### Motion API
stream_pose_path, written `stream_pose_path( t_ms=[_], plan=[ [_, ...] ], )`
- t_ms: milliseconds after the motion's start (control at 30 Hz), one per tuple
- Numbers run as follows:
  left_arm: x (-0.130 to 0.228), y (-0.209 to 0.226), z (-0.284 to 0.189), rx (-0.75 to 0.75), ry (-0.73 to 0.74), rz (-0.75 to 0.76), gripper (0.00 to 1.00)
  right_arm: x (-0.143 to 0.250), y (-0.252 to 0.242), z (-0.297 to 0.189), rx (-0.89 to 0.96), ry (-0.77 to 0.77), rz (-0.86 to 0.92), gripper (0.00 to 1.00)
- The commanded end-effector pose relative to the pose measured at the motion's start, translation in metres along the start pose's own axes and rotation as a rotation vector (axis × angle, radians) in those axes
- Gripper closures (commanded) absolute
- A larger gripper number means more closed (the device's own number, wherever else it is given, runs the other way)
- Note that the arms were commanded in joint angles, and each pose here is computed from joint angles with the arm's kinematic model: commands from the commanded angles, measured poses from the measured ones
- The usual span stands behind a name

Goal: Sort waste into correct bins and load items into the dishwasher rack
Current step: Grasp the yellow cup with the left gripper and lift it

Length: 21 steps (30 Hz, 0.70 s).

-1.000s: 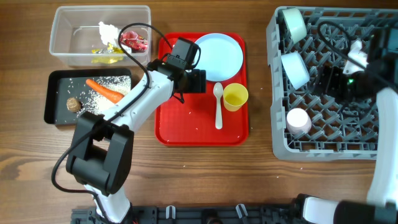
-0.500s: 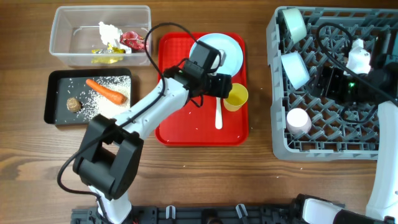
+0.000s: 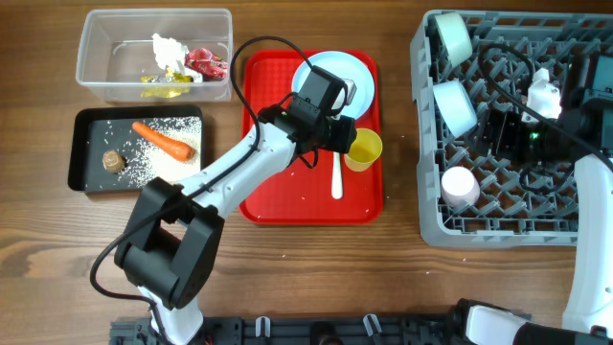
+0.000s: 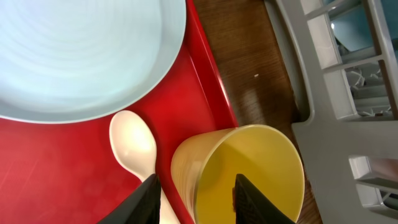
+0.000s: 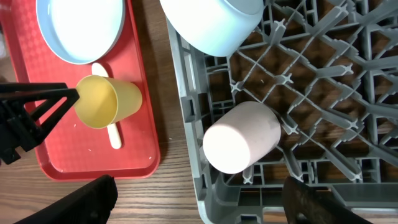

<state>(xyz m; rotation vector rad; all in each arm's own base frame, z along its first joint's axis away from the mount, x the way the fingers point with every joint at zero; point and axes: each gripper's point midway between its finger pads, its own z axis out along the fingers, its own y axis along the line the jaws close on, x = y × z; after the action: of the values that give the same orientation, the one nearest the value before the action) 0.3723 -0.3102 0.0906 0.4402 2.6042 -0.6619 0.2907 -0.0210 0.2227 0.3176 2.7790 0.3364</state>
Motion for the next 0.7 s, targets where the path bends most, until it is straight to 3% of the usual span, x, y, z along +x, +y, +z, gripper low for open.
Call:
stream_pose_path(
  t_ms=[0, 300, 400, 667],
  plan=[
    [0.013, 0.008, 0.014, -0.019, 0.045, -0.011, 0.63, 0.001, 0.003, 0.004, -0.017, 0.011, -0.017, 0.13],
    [0.017, 0.010, 0.018, -0.024, 0.058, -0.040, 0.83, 0.001, 0.003, 0.004, -0.017, 0.011, -0.017, 0.13],
    [0.017, 0.010, 0.018, -0.025, 0.059, -0.062, 0.96, 0.001, 0.003, 0.004, -0.017, 0.008, -0.018, 0.13],
    [0.010, 0.008, 0.006, 0.010, 0.047, -0.151, 0.96, 0.001, 0.003, 0.004, -0.021, 0.009, -0.017, 0.13]
  ],
)
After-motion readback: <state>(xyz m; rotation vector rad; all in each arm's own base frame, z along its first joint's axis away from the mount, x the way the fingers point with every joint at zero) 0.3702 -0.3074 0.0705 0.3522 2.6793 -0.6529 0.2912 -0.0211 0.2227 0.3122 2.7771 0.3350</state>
